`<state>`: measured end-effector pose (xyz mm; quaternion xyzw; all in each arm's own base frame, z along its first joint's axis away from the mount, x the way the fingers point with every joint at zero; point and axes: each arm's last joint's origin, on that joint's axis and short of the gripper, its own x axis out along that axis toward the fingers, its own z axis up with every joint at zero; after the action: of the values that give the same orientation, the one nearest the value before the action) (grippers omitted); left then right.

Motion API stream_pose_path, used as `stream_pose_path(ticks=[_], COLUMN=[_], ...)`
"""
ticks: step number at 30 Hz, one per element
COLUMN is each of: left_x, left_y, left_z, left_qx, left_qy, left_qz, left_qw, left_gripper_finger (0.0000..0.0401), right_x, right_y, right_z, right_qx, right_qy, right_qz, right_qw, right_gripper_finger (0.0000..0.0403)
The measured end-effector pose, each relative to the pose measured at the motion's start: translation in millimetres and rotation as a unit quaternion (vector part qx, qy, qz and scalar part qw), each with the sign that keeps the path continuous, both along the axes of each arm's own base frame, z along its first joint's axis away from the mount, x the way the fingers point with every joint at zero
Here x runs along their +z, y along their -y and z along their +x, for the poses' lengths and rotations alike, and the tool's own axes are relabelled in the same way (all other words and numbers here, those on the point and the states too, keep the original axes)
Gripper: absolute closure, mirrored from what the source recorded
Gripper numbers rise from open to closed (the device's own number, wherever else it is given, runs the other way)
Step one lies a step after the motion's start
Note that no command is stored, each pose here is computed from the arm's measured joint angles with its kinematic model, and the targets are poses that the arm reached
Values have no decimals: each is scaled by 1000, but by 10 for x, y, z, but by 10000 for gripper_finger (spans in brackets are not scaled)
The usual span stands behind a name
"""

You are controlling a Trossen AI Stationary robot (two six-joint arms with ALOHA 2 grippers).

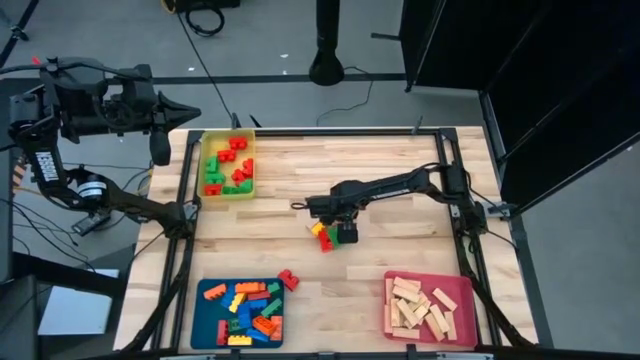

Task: Sort blocks by size
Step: Put the round orange game piece into the yellow bin

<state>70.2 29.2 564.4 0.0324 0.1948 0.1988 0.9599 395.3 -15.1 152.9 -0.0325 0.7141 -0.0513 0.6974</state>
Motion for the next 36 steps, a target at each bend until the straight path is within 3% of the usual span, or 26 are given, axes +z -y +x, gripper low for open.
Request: stream_pose_path(ticks=[11, 20, 29, 36], left_x=[-1, -22, -27, -27], left_y=[0, 3, 4, 4], left_z=[0, -8, -10, -9], left_qx=[0, 1, 1, 2], left_qy=[0, -10, -13, -12], left_qz=[-1, -7, -9, -10], left_qw=[1000, 1000, 1000, 1000], left_gripper_finger=[399, 399, 399, 399], right_x=[-21, 5, 210, 182], right_y=[-207, -539, -551, -550], right_z=[-41, -129, -158, -119], right_qx=[-7, 33, 45, 47], right_qy=[-10, -48, -20, 5], right_qz=[18, 29, 24, 19], right_qw=[1000, 998, 999, 999], right_gripper_finger=[189, 158, 137, 135])
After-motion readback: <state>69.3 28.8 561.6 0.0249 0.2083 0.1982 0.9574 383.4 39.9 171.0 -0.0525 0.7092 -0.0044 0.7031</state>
